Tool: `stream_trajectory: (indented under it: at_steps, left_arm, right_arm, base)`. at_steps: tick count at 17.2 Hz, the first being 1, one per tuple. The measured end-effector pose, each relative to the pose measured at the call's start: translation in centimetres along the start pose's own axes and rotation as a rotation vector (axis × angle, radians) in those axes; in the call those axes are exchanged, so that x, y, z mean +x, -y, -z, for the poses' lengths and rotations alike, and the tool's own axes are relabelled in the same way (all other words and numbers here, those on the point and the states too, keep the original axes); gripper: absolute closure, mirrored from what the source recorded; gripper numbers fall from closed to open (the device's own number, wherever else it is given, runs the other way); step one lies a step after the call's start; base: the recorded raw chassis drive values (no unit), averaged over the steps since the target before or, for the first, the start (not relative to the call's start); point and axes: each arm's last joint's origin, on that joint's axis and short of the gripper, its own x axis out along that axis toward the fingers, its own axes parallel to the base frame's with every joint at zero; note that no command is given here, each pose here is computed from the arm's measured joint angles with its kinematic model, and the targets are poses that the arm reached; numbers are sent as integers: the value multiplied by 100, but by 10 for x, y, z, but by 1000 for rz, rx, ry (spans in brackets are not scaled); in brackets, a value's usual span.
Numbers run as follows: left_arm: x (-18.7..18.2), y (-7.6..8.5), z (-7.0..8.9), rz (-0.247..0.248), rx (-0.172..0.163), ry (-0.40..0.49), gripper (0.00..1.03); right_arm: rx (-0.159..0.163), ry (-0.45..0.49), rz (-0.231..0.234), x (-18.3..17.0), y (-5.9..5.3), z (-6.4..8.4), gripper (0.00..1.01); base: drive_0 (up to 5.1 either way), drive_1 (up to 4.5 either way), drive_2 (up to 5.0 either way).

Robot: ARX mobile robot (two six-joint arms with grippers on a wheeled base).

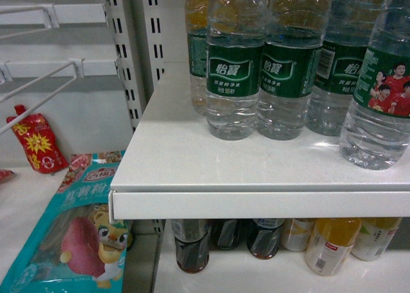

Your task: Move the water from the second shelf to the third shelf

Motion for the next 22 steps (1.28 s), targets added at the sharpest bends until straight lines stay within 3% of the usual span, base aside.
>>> stream_trajectory:
  at_steps: [8,12,15,22]
  left_arm:
    - [0,0,0,0,0,0,5]
    - [0,0,0,-2,0,0,5]
    - [0,0,0,0,0,0,5]
    - [0,0,0,0,0,0,5]
  right_arm:
    - [0,20,0,-8,0,8,99]
    - [0,-21,-1,-19,0,14,99]
    - [0,25,0,-21,0,9,99]
    - [0,8,0,-21,0,11,99]
  base:
    - [0,0,0]
    - [0,0,0]
    - [0,0,0]
    - [0,0,0]
